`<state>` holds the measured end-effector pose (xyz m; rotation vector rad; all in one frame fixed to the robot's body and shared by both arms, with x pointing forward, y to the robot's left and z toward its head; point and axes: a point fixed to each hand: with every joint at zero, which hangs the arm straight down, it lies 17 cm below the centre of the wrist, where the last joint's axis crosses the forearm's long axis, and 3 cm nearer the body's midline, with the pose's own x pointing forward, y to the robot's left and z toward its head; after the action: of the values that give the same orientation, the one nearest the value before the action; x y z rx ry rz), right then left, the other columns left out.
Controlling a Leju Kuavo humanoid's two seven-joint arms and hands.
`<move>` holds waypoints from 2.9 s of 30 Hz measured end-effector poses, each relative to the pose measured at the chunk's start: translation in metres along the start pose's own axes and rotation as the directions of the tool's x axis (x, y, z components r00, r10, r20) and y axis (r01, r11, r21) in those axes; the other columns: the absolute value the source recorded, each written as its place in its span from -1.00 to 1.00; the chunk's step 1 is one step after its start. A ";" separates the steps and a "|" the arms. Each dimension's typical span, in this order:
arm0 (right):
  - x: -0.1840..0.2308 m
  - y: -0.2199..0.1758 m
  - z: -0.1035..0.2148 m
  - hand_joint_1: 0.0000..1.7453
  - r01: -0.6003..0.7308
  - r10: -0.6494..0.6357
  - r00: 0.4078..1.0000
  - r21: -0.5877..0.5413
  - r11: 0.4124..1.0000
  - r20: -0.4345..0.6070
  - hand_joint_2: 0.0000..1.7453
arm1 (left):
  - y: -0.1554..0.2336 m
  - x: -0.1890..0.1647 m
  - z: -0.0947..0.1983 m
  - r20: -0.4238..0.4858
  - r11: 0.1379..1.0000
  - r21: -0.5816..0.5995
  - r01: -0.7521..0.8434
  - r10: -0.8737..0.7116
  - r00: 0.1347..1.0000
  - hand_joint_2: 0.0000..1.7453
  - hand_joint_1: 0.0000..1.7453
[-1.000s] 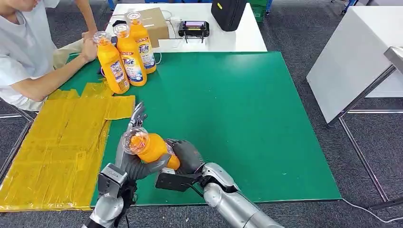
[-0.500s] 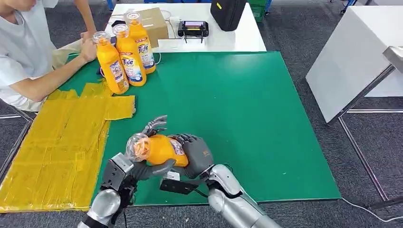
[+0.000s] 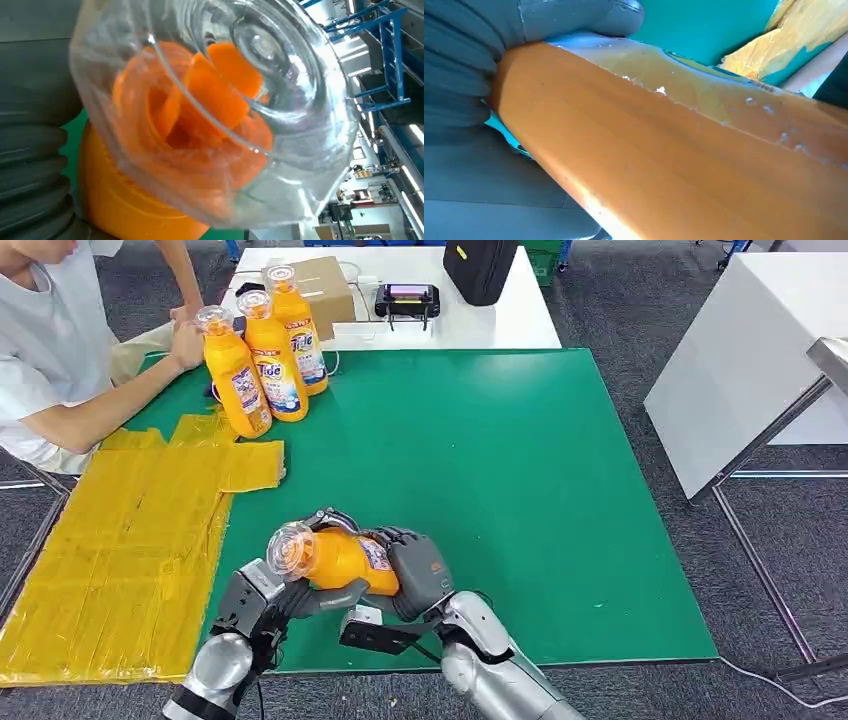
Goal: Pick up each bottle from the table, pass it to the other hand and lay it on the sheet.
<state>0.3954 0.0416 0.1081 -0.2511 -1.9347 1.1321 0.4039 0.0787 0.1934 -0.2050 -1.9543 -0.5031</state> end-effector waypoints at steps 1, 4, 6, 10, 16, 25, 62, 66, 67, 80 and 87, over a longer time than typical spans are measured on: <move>0.000 0.000 0.000 1.00 0.000 0.000 1.000 0.000 1.000 0.001 1.00 | 0.000 0.000 0.000 0.000 1.000 0.000 0.000 0.000 1.000 1.00 1.00; 0.000 0.000 0.000 1.00 0.000 0.000 1.000 0.000 1.000 0.001 1.00 | 0.000 0.000 0.000 0.000 1.000 0.000 0.000 0.000 1.000 1.00 1.00; 0.000 0.000 0.000 1.00 0.000 0.000 1.000 0.000 1.000 0.001 1.00 | 0.000 0.000 0.000 0.000 1.000 0.000 0.001 -0.001 1.000 1.00 1.00; 0.000 0.000 0.000 1.00 0.000 0.000 1.000 0.000 1.000 0.001 1.00 | 0.000 -0.001 0.000 -0.002 1.000 -0.001 0.000 0.000 1.000 1.00 1.00; -0.001 0.000 0.001 1.00 0.002 -0.002 1.000 0.000 1.000 -0.002 1.00 | 0.000 -0.002 0.000 -0.004 1.000 -0.001 0.001 -0.001 1.000 1.00 1.00; -0.001 0.000 0.001 1.00 0.003 -0.003 1.000 -0.003 1.000 -0.004 1.00 | 0.000 -0.002 0.000 -0.006 1.000 -0.001 0.001 -0.001 1.000 1.00 1.00; 0.125 -0.300 0.116 -1.00 0.419 -0.046 0.871 -0.691 0.589 0.489 1.00 | 0.167 0.015 -0.055 -0.239 -0.051 0.201 0.978 -0.971 -0.002 1.00 1.00; 0.128 -0.303 0.119 -1.00 0.420 -0.037 0.868 -0.694 0.585 0.495 1.00 | 0.171 0.012 -0.056 -0.243 -0.044 0.194 0.980 -0.970 0.005 1.00 1.00; 0.128 -0.304 0.120 -1.00 0.421 -0.036 0.868 -0.694 0.585 0.496 1.00 | 0.171 0.011 -0.056 -0.243 -0.043 0.192 0.980 -0.970 0.005 1.00 1.00; 0.137 -0.317 0.115 -1.00 0.450 -0.032 0.844 -0.675 0.584 0.535 1.00 | 0.222 -0.153 -0.041 -0.226 -0.185 -0.431 0.883 -0.926 -0.304 1.00 1.00; 0.136 -0.320 0.113 -1.00 0.457 -0.034 0.841 -0.675 0.579 0.540 1.00 | 0.238 -0.219 0.018 -0.238 -0.072 -0.638 0.767 -0.929 -0.284 1.00 1.00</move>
<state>0.3014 -0.1359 0.4139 -0.1441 -2.7360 0.0353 0.5690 0.3179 0.0503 1.3765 -0.8333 -1.5726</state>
